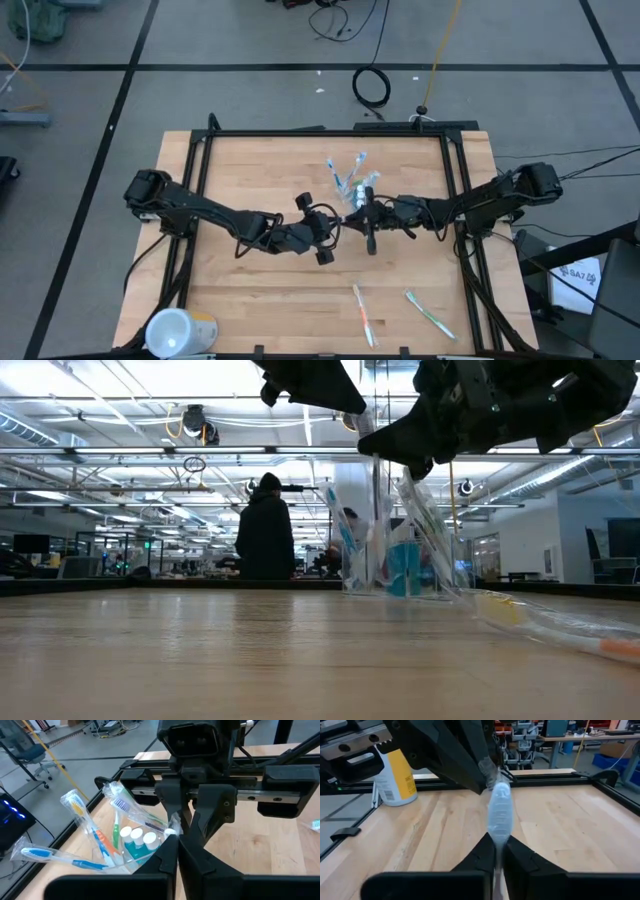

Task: Pick & Place toothbrushing station
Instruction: Put the violet toothbrush into the transparent organizer

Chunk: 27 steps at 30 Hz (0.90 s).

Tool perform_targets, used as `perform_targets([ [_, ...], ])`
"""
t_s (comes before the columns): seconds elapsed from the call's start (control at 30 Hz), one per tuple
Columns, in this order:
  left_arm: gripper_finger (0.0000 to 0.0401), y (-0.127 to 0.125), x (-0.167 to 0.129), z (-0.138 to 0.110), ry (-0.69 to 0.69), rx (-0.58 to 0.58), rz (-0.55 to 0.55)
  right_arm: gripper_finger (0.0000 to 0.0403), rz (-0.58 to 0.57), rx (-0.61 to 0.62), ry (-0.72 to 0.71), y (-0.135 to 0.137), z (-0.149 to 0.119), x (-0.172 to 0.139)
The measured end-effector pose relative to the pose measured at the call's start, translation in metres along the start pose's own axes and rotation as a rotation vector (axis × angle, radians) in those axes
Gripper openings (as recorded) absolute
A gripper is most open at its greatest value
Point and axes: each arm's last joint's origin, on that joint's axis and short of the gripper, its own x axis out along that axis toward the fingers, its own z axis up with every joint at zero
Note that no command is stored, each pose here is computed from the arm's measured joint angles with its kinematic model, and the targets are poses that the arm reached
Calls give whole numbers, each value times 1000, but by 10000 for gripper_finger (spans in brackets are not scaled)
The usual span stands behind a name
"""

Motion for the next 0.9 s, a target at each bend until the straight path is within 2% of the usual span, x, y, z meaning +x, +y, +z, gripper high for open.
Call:
perform_targets([
  [0.17, 44, 0, 0, 0, 0, 4, 0, 19, -1, 0, 0, 0, 0, 0],
  [0.3, 67, 0, 0, 0, 1, 7, -1, 9, -3, -2, 7, 0, 2, -2],
  [0.43, 85, 0, 0, -1, 8, 12, 0, 11, -22, -47, 16, 0, 9, -11],
  [0.63, 88, 0, 0, -3, 25, 24, -1, 13, -161, -76, 63, 7, 23, -36],
  [0.9, 88, 0, 0, -3, 27, 17, -1, 11, -204, -90, -24, 30, 47, -72],
])
